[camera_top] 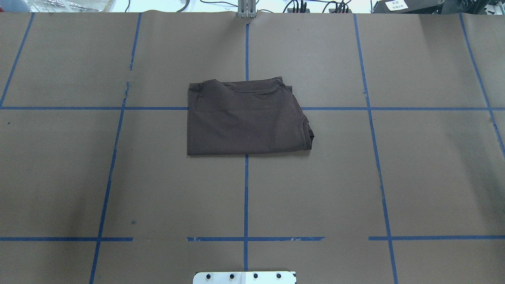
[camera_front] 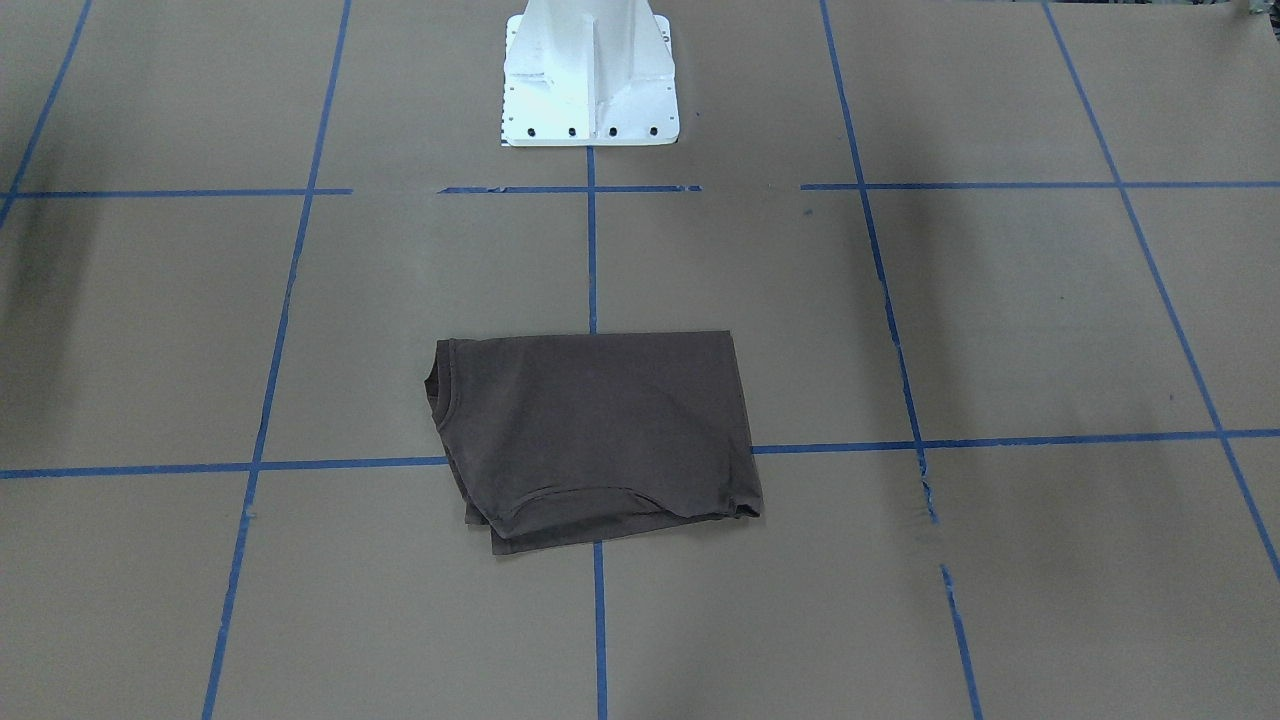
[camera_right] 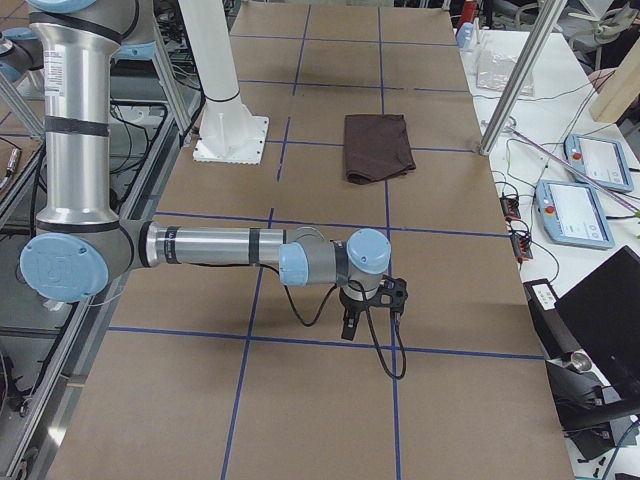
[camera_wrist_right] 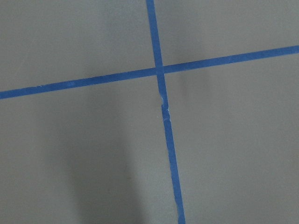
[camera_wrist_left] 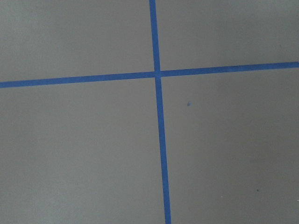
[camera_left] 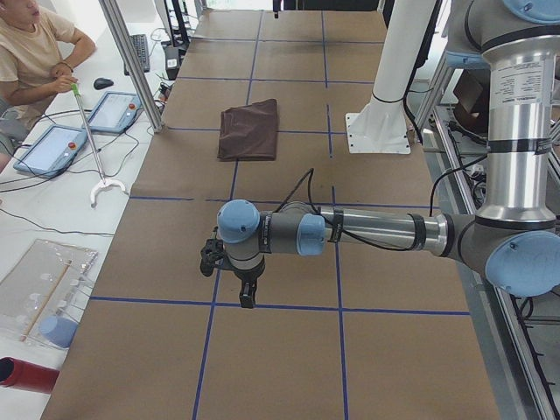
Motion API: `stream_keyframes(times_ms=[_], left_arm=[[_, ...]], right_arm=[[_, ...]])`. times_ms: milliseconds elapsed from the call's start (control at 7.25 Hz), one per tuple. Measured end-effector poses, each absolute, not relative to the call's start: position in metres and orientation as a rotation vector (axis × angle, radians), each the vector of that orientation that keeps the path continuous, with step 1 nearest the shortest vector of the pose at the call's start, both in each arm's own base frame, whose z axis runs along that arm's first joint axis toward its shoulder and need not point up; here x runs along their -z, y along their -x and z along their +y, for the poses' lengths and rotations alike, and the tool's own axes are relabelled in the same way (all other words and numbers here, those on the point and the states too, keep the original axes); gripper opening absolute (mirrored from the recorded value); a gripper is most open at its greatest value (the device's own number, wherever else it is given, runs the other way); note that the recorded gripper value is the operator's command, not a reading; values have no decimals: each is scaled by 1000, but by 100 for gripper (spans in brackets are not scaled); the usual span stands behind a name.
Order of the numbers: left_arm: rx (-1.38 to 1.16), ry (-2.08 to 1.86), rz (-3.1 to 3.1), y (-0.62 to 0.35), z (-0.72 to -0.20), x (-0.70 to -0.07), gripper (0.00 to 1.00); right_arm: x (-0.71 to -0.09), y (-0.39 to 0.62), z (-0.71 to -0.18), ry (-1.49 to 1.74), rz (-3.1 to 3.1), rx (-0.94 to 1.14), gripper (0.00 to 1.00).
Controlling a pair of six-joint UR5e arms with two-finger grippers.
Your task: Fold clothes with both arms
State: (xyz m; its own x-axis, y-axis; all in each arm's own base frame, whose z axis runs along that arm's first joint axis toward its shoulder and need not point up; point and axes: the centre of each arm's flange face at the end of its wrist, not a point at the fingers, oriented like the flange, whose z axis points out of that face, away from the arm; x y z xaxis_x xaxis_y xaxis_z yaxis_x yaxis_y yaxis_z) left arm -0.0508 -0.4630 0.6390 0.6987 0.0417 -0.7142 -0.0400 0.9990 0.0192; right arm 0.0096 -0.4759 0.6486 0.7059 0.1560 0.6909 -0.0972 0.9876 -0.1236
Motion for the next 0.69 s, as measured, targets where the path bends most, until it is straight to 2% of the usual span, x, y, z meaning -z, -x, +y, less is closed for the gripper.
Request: stream_keyframes(times_ms=[690], left_arm=[[-28,38,799,51,-459,-660,100]], right_arm=[[-632,-9,-488,45,-784,-126,100]])
